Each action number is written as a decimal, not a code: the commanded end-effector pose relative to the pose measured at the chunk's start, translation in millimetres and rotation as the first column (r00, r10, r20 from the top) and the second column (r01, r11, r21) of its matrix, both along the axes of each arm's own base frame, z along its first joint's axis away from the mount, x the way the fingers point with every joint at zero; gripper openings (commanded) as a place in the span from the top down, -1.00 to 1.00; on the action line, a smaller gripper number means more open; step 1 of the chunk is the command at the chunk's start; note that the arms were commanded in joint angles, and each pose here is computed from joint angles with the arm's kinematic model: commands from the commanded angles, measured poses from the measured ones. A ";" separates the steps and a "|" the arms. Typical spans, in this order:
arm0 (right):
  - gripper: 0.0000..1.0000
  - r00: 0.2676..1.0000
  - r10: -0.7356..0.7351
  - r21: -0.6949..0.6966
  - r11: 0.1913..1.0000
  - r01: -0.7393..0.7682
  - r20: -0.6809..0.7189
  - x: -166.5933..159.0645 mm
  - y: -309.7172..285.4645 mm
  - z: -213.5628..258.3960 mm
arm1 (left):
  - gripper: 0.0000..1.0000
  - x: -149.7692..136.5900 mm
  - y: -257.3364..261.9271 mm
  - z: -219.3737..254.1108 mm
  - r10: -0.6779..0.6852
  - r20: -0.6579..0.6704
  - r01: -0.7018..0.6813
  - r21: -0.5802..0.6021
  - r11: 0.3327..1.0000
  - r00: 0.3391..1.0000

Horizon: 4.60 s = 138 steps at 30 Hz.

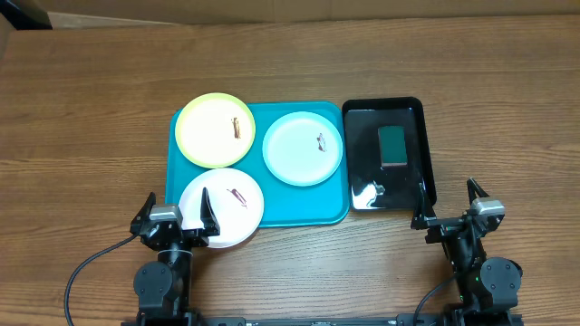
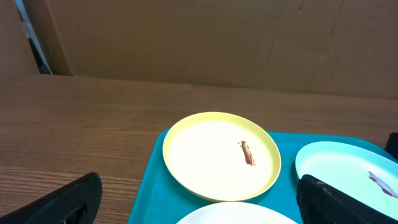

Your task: Clean dirty plates on tray and stack at the side

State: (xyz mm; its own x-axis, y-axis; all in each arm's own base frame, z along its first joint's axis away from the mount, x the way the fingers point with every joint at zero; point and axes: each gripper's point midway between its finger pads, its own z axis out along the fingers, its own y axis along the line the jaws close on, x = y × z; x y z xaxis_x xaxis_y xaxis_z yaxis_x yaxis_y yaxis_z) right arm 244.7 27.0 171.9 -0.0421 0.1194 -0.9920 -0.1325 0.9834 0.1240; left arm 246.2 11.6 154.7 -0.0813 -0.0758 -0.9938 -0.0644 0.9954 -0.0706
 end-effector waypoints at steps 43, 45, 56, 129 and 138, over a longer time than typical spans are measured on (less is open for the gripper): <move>-1.00 1.000 -0.015 -0.001 1.000 0.015 -0.001 0.9 -2.7 -2.7 | -1.00 0.6 -1.3 -2.9 -0.008 -0.010 0.008 0.014 1.000 1.000; -1.00 1.000 -0.015 -0.001 1.000 0.015 -0.001 0.9 -2.7 -2.7 | -1.00 0.6 -1.3 -2.9 -0.008 -0.010 0.008 0.014 1.000 1.000; -1.00 1.000 -0.015 -0.001 1.000 0.015 -0.001 0.9 -2.7 -2.7 | -1.00 0.6 -1.3 -2.9 -0.008 -0.010 0.008 0.014 1.000 1.000; -1.00 1.000 -0.015 -0.001 1.000 0.015 -0.001 0.9 -2.7 -2.7 | 0.89 49.2 -90.7 62.1 -0.218 -0.939 -0.087 -0.249 0.965 0.267; -1.00 1.000 -0.015 -0.001 1.000 0.015 -0.001 0.9 -2.7 -2.8 | 0.14 45.8 -141.4 -18.2 -0.218 -0.952 0.003 -0.222 0.975 0.215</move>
State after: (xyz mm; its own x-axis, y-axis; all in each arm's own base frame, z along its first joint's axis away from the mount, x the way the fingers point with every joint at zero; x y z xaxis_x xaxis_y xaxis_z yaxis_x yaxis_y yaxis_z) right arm 244.9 26.9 171.1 -0.0458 0.1193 -0.9918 -0.1313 0.9835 0.1243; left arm 290.1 -128.7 158.7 -0.9897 -0.0782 -0.1198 -0.0502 0.9739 -0.2215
